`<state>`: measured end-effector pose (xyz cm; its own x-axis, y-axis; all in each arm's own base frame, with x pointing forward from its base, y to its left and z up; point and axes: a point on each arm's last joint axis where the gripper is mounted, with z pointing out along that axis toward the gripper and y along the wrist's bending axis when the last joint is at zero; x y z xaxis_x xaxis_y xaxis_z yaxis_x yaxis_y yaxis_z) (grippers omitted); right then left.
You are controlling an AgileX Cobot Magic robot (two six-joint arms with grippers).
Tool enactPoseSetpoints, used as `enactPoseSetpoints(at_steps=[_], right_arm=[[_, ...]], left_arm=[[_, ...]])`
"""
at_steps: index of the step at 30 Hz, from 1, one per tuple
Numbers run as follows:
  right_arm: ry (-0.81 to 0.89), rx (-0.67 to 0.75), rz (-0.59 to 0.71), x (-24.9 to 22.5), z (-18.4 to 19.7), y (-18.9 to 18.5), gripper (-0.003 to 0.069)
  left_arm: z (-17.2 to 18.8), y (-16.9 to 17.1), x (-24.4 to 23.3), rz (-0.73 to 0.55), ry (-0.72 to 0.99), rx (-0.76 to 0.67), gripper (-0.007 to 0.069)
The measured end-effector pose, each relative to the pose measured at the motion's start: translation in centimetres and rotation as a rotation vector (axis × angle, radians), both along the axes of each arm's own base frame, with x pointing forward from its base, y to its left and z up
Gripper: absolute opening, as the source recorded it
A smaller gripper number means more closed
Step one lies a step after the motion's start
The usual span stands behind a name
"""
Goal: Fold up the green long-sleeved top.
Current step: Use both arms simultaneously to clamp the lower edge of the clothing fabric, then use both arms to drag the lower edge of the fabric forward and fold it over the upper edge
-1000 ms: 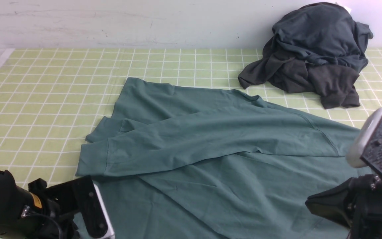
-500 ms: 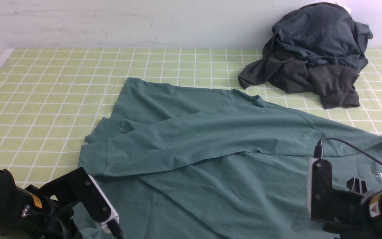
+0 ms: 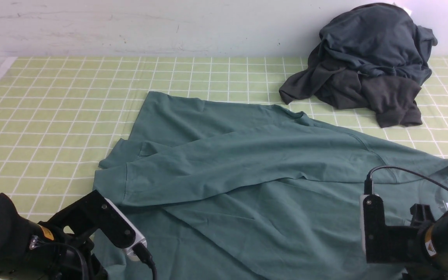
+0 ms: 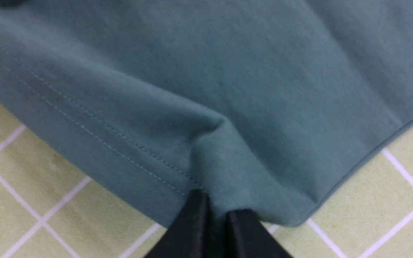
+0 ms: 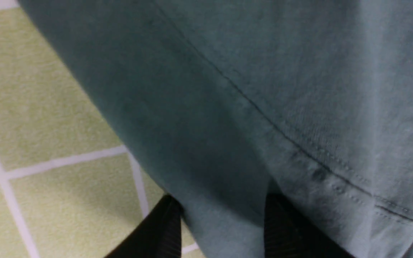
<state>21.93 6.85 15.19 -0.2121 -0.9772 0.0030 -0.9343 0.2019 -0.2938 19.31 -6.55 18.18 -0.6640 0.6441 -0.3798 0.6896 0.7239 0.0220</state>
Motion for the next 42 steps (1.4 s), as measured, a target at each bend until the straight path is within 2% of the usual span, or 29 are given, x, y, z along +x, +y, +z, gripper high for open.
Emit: enactPoseSetpoints(at_steps=[4,6,10,12,18,24,34,42], right_arm=[[0.008,0.001,-0.024,0.2,-0.2,0.1,0.0182],[-0.002,0.018,-0.048,0.2,0.0,0.1,0.0099],[-0.055,0.067,-0.107,0.2,1.0,0.2,0.0013],[-0.082,0.085,-0.145,0.3,1.9,0.2,0.0006],[-0.183,0.112,-0.286,2.3,6.0,0.3,0.0004],[-0.262,0.142,-0.340,4.6,9.5,0.9,0.0003],[-0.352,0.191,-0.424,9.5,10.4,-0.7,0.0003],[-0.405,0.223,-0.478,15.1,8.5,-2.5,0.0003]], left_arm=[[0.0,0.0,0.0,0.003,0.001,-0.005,0.0020],[0.0,0.0,0.0,0.003,0.001,-0.005,0.0020],[0.8,-0.2,0.0,0.005,0.000,-0.024,0.0020],[1.9,-0.4,0.3,0.027,-0.007,-0.050,0.0020],[7.2,-0.2,3.5,0.274,-0.099,-0.189,0.0020],[11.0,0.0,7.1,0.369,-0.200,-0.222,0.0020],[11.2,-1.3,15.6,0.414,-0.284,-0.245,0.0020],[8.4,-2.4,23.7,0.452,-0.310,-0.264,0.0020]])
